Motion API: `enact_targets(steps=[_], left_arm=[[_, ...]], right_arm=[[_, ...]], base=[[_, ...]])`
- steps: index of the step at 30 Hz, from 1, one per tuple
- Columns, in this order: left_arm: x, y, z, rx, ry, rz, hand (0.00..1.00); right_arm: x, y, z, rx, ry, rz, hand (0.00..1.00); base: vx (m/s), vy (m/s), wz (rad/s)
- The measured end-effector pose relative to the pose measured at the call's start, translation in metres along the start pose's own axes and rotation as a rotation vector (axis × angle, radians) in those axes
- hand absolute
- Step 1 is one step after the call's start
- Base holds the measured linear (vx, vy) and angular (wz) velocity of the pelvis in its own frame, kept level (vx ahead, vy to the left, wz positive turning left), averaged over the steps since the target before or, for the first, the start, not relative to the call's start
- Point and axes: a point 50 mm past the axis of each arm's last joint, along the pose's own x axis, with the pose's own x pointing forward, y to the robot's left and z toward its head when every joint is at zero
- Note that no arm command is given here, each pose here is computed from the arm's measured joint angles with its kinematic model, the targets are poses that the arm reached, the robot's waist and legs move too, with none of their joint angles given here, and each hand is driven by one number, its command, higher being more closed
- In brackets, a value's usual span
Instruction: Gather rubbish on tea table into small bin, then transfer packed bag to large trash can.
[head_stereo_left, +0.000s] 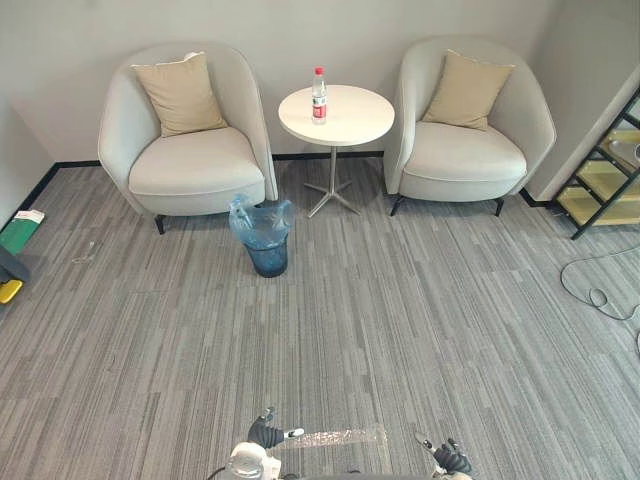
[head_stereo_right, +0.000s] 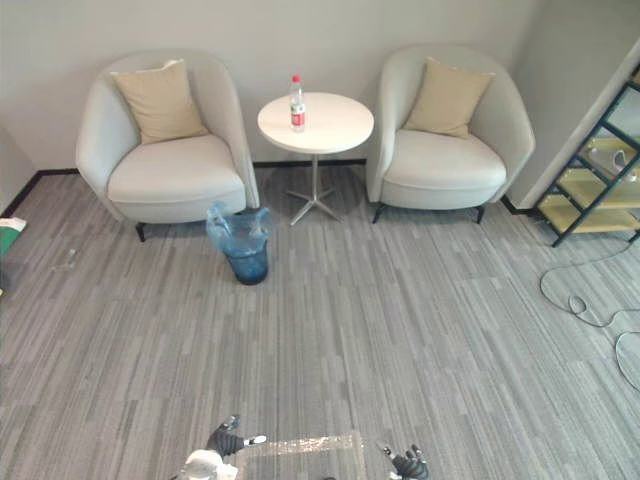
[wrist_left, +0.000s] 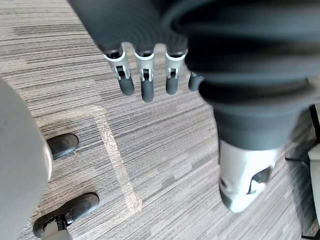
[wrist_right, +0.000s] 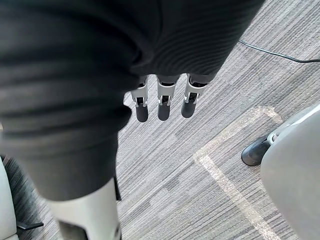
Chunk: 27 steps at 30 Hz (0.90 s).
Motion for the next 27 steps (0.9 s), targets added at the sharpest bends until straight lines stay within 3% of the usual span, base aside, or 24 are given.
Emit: enact_targets(steps=[27], left_arm=[[0.0001,0.0063,-0.0044,-0.062,0.027,0.038,0.00]], right_arm=[[0.0002,0.0033,0.0000,-0.057,0.003,0.032,0.00]], base=[[-0.01,-0.017,0.00]])
